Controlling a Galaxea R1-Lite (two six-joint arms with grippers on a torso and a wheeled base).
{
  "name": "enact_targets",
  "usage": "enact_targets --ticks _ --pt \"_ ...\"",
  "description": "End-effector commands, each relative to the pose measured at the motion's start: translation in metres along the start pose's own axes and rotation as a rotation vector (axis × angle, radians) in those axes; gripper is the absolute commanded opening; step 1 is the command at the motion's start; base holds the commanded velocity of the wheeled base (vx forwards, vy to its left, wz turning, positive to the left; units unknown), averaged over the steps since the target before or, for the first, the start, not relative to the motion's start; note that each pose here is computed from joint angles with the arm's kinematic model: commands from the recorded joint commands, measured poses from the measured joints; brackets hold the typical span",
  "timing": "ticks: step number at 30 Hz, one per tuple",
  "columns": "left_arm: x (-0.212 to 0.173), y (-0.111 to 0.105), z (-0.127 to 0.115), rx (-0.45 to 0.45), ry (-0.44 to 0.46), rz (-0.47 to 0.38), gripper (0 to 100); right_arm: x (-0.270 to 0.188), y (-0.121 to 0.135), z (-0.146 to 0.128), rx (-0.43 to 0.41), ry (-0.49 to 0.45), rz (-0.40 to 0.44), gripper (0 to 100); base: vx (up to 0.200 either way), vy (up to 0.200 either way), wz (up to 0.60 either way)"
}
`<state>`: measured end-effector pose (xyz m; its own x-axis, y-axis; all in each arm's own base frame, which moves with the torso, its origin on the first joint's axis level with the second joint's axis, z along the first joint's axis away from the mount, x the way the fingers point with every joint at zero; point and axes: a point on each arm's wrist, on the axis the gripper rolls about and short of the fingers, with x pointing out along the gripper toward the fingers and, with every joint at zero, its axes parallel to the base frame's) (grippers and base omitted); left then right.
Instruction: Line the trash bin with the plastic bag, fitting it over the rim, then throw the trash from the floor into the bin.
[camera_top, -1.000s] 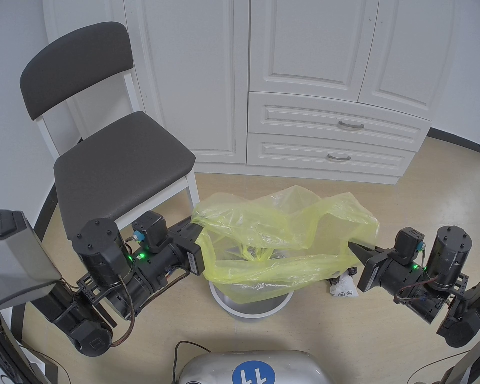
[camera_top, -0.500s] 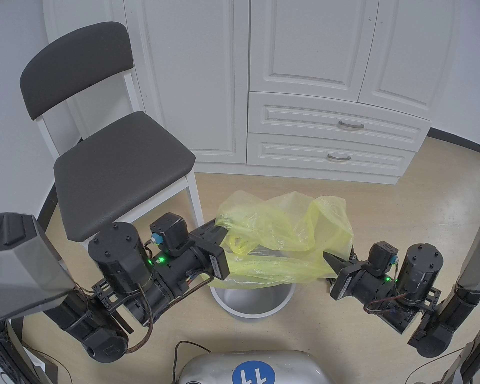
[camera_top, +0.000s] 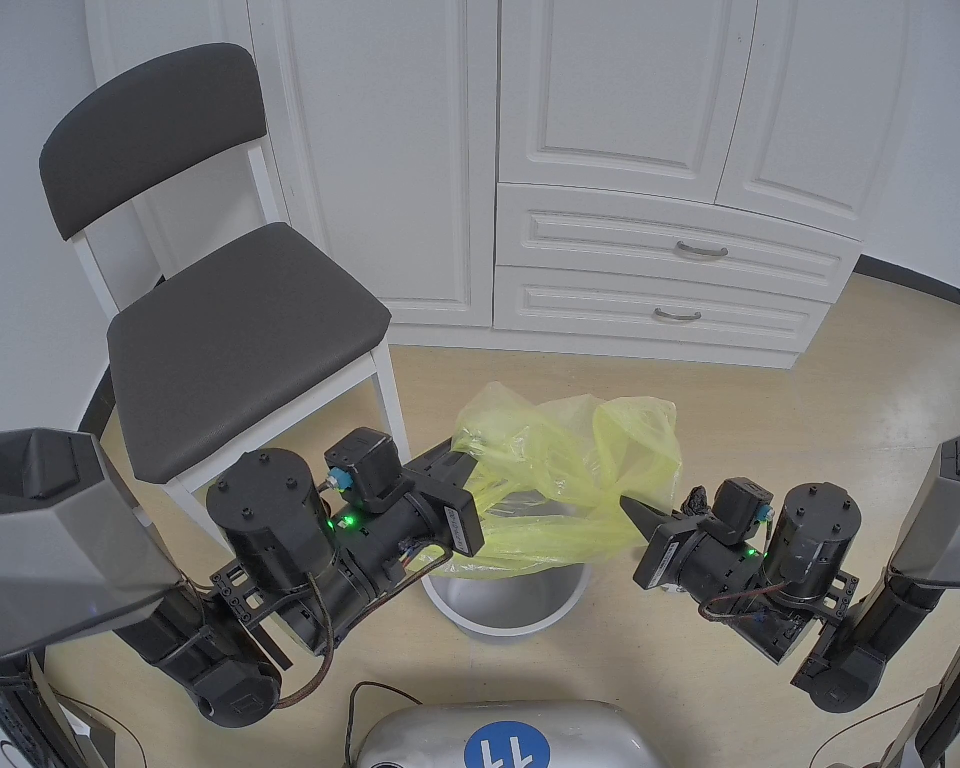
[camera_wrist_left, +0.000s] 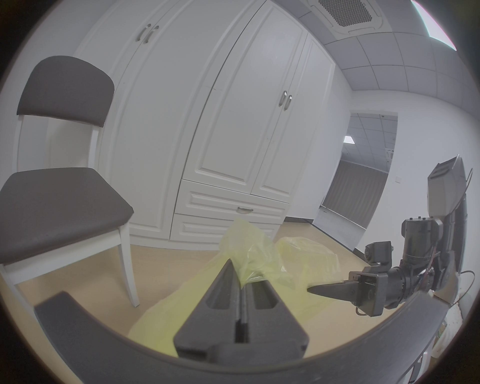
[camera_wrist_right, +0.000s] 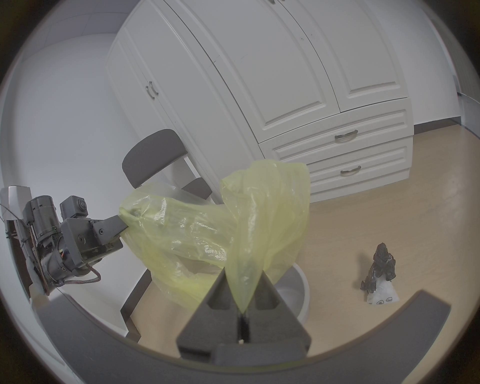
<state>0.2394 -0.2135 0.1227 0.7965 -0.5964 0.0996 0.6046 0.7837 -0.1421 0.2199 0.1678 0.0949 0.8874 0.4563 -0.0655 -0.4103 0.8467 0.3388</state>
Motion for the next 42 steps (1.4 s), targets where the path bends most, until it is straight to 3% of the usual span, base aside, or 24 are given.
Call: enact_targets --ticks 1,4,5,8,11,15,21,27,42 --pt "-0.002 0.008 0.012 0.002 -0.041 0.043 0 0.005 0.006 0.021 0.007 -0.105 0.027 0 0.0 0.0 0.0" --pt "-0.003 0.012 0.018 0.002 -0.057 0.059 0 0.007 0.01 0.035 -0.025 -0.146 0.033 0 0.0 0.0 0.0" --pt "-0.003 0.019 0.021 0.006 -0.067 0.076 0 0.009 0.011 0.047 -0.064 -0.122 0.013 0 0.0 0.0 0.0" --pt "0.0 0.026 0.025 0.008 -0.089 0.098 0 0.014 0.011 0.067 -0.081 -0.051 -0.035 0 0.0 0.0 0.0" --pt "0.003 0.036 0.026 0.016 -0.097 0.129 0 0.023 0.004 0.093 -0.083 0.078 -0.125 0 0.0 0.0 0.0" --pt "0.0 0.044 0.026 0.065 -0.083 0.157 0 0.025 0.001 0.094 -0.029 0.14 -0.172 0 0.0 0.0 0.0" --pt "-0.009 0.051 0.025 0.129 -0.058 0.181 0 0.024 -0.003 0.091 -0.043 0.151 -0.194 0 0.0 0.0 0.0" --pt "-0.007 0.062 0.021 0.149 -0.043 0.215 0 0.021 -0.015 0.095 -0.1 0.131 -0.275 0 0.0 0.0 0.0" --pt "-0.014 0.081 0.022 0.205 -0.011 0.276 0 0.017 -0.041 0.099 -0.181 0.142 -0.357 0 0.0 0.0 0.0"
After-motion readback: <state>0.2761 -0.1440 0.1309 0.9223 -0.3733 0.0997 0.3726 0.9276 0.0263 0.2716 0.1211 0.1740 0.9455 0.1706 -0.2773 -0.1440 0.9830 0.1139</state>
